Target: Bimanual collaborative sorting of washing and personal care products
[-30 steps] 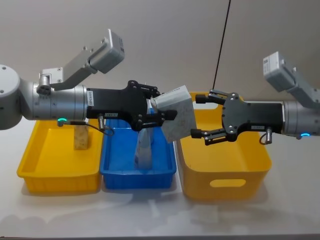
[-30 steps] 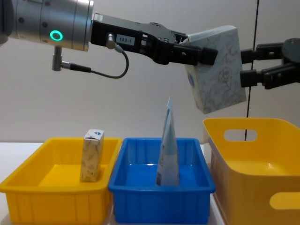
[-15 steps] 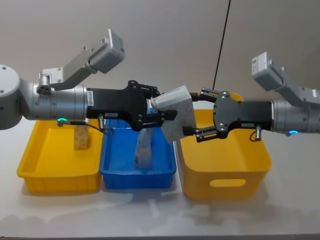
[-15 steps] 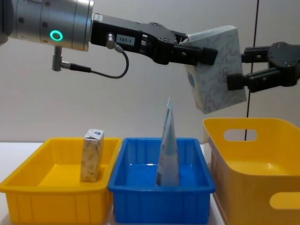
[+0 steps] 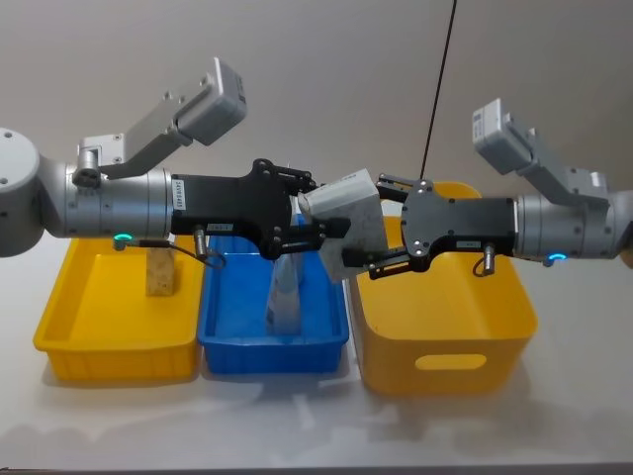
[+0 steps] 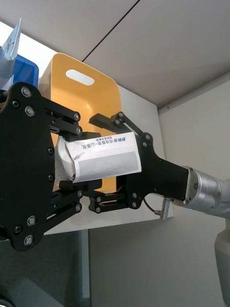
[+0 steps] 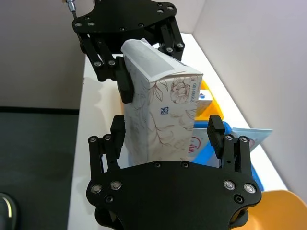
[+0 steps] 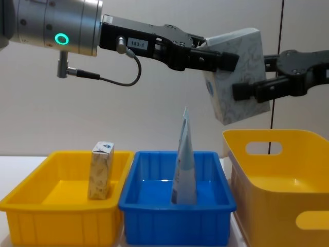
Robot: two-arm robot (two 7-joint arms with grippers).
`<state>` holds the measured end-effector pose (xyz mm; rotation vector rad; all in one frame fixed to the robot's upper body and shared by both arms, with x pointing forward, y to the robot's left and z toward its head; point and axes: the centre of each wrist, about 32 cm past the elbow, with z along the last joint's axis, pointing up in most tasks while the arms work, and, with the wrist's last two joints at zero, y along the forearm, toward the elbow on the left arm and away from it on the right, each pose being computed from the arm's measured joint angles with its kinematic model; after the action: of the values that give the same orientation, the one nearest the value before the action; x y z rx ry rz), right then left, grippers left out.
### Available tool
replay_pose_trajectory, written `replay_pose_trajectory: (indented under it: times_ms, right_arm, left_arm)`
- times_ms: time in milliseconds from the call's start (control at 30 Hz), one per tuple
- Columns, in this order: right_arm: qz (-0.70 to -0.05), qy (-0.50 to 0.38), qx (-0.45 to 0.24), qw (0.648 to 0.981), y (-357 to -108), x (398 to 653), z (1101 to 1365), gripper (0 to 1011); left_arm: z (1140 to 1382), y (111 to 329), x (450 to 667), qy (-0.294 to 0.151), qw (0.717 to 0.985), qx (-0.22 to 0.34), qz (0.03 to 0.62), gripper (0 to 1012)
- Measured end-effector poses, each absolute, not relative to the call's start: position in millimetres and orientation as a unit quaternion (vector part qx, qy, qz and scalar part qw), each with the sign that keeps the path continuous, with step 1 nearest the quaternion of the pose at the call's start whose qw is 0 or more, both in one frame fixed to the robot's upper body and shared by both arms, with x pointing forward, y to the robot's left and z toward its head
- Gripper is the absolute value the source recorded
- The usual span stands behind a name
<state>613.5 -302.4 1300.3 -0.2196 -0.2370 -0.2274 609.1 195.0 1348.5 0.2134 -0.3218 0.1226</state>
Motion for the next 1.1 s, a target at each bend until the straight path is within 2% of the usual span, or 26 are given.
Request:
replay_pose_trajectory:
  times_ms: [133,333,667,900,1100]
  right_arm:
    - [-0.108,-0.107,-0.111,0.982,-300.1,613.9,1300.1,1002]
    - [-0.101,-0.093,-0.112,0.984,-296.4,614.2,1300.3,883]
    - [-0.095,-0.081,-0.114,0.986,-293.0,614.5,1300.6,572]
    - [-0.093,-0.078,-0.115,0.986,-291.9,614.5,1300.5,391]
    - [-0.091,-0.076,-0.115,0.986,-291.2,614.5,1300.5,361]
  left_arm:
    - [1348.5,195.0,609.2,-0.16,0.98,0.106,0.061,404]
    - [1348.5,194.9,609.1,-0.16,0.98,0.106,0.061,403]
    - [1348.5,194.9,609.1,-0.16,0.98,0.106,0.06,403]
    - [1348.5,195.0,609.1,-0.16,0.98,0.106,0.061,403]
    - [1348.5,195.2,609.2,-0.16,0.98,0.106,0.061,403]
